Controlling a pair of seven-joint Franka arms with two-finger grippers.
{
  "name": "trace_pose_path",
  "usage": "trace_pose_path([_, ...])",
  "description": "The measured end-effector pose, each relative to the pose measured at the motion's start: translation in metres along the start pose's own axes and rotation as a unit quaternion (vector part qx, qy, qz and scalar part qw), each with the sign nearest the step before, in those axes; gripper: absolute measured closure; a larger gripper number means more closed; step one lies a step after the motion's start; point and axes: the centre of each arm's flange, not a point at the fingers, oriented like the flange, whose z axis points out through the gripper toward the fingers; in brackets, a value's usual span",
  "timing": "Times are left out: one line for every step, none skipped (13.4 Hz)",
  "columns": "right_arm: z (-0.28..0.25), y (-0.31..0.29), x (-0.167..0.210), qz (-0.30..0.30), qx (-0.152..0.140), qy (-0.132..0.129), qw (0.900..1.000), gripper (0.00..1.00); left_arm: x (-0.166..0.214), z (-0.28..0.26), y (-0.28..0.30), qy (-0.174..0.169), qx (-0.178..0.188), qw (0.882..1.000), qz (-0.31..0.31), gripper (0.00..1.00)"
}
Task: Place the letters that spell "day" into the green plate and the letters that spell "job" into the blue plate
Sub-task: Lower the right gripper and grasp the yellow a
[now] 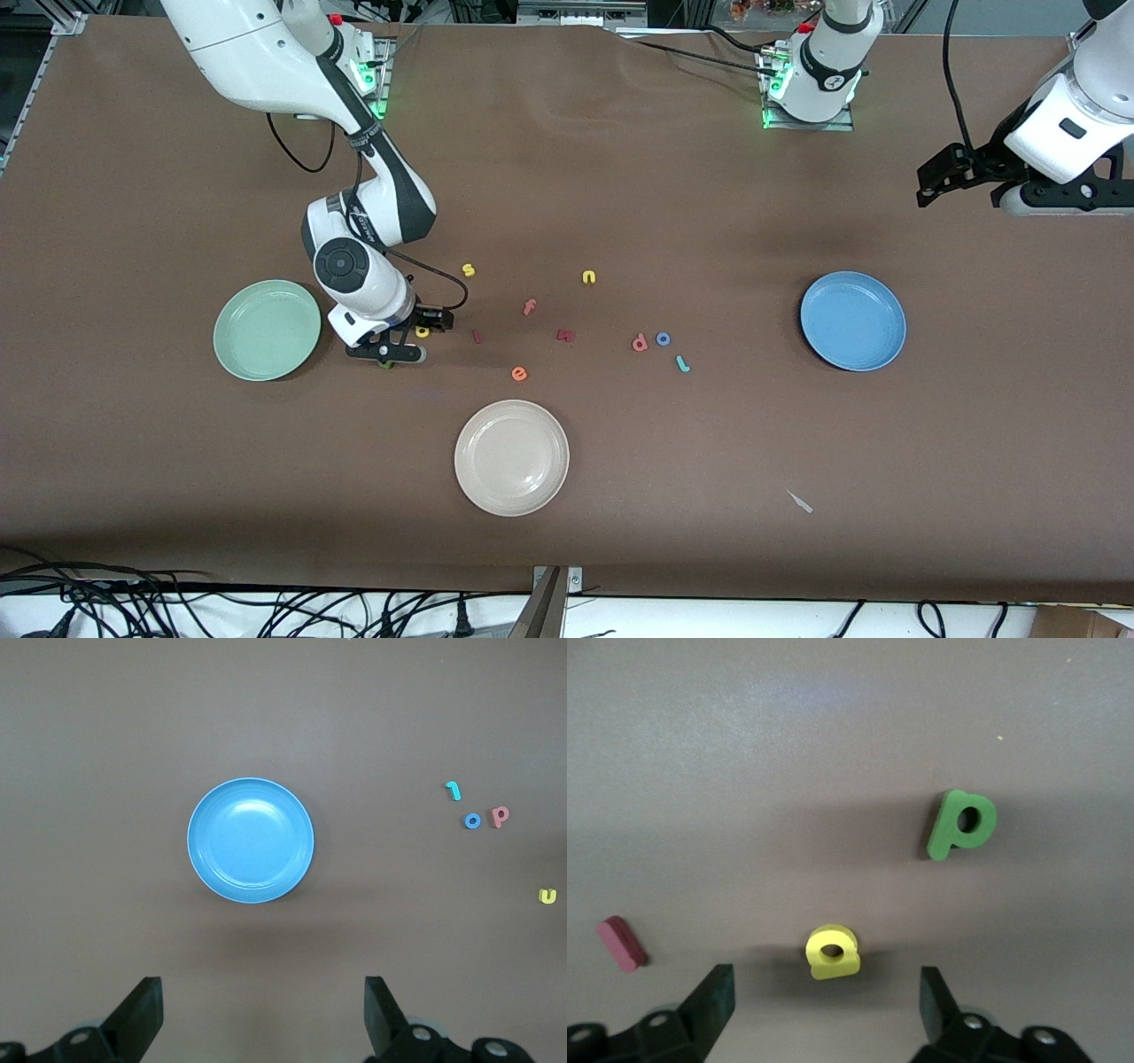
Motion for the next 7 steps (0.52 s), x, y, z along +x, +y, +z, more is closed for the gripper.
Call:
trace_pose_path([0.0017, 0.0001, -0.0002, 0.0, 0.0, -0.001, 1.0, 0.1, 0.0, 0.0, 0.0, 0.0, 0.0, 1.0, 0.0, 0.0])
trace_pose_path([0.0032, 0.0001, -0.0001, 0.0, -0.001, -0.002, 1.0, 0.11, 0.0, 0.0, 0.0, 0.0, 0.0, 1.0, 0.0, 0.0])
trace_pose_path([0.0048, 0.0001, 0.0001, 0.0, -0.001, -0.003, 1.0, 0.16, 0.0, 0.0, 0.0, 0.0, 0.0, 1.0, 0.0, 0.0])
trace_pose_path([0.0056, -0.0001, 0.0005, 0.0, -0.001, -0.003, 1.0, 0.16, 0.0, 0.0, 0.0, 0.0, 0.0, 1.0, 0.0, 0.0])
trace_pose_path([0.0059, -0.0005, 0.0013, 0.0, -0.001, -0.002, 1.0, 0.2, 0.0, 0.0, 0.0, 0.0, 0.0, 1.0, 0.0, 0.0])
trace_pose_path([0.006, -0.001, 0.0021, 0.0, -0.001, -0.002, 1.0, 0.21, 0.0, 0.0, 0.0, 0.0, 0.0, 1.0, 0.0, 0.0])
trace_pose_path([0.0066, -0.0014, 0.0028, -0.001, 0.0, -0.002, 1.0, 0.26, 0.0, 0.0, 0.0, 0.0, 0.0, 1.0, 0.0, 0.0])
